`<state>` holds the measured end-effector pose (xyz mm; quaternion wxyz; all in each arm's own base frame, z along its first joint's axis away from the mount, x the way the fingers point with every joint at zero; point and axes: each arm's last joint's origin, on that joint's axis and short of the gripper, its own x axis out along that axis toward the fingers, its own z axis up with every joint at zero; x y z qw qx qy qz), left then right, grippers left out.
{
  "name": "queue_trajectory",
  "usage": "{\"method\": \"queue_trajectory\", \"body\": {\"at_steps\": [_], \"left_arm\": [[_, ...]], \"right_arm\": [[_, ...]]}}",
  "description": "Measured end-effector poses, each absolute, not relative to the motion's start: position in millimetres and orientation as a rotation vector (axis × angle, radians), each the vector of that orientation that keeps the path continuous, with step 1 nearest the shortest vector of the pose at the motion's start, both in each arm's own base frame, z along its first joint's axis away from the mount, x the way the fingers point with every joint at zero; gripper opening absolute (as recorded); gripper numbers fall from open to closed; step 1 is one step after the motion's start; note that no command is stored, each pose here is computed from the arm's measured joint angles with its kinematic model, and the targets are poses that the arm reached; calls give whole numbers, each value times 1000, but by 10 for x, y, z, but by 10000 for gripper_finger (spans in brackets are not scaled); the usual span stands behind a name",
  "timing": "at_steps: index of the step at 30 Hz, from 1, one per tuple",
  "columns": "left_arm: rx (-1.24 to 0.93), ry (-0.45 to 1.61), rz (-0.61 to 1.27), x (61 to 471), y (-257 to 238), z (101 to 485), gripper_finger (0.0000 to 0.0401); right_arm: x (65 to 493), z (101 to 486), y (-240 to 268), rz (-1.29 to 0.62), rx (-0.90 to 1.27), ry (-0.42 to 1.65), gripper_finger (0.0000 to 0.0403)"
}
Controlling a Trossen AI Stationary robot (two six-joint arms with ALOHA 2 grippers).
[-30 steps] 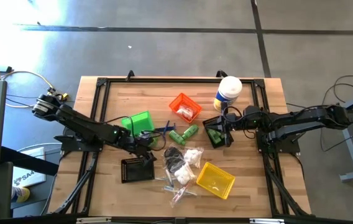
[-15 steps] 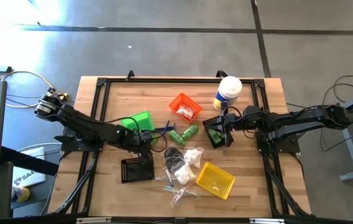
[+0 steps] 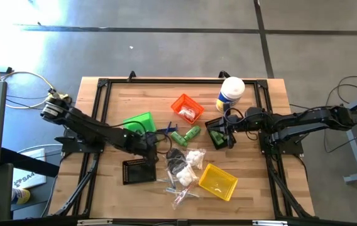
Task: Pick & Place Travel size toiletries
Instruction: Put the green shampoo into the top black bin
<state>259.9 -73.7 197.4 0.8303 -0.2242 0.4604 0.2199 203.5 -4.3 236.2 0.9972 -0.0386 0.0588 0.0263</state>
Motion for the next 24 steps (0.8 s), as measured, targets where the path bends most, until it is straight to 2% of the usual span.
{"method": "queue_trajectory", "body": {"at_steps": [9,17,24], "left_arm": [[-450,1057,555,2685,-758,1677,273],[-416,1042,624,2680,-737,1633,273],[-383,1056,574,2693,-746,1635,273]], "right_arm": [[2035,2359,-43,53,-77,120,2],[2035,2360,-44,52,-77,119,2],[2035,2360,-44,52,-77,119,2]]}}
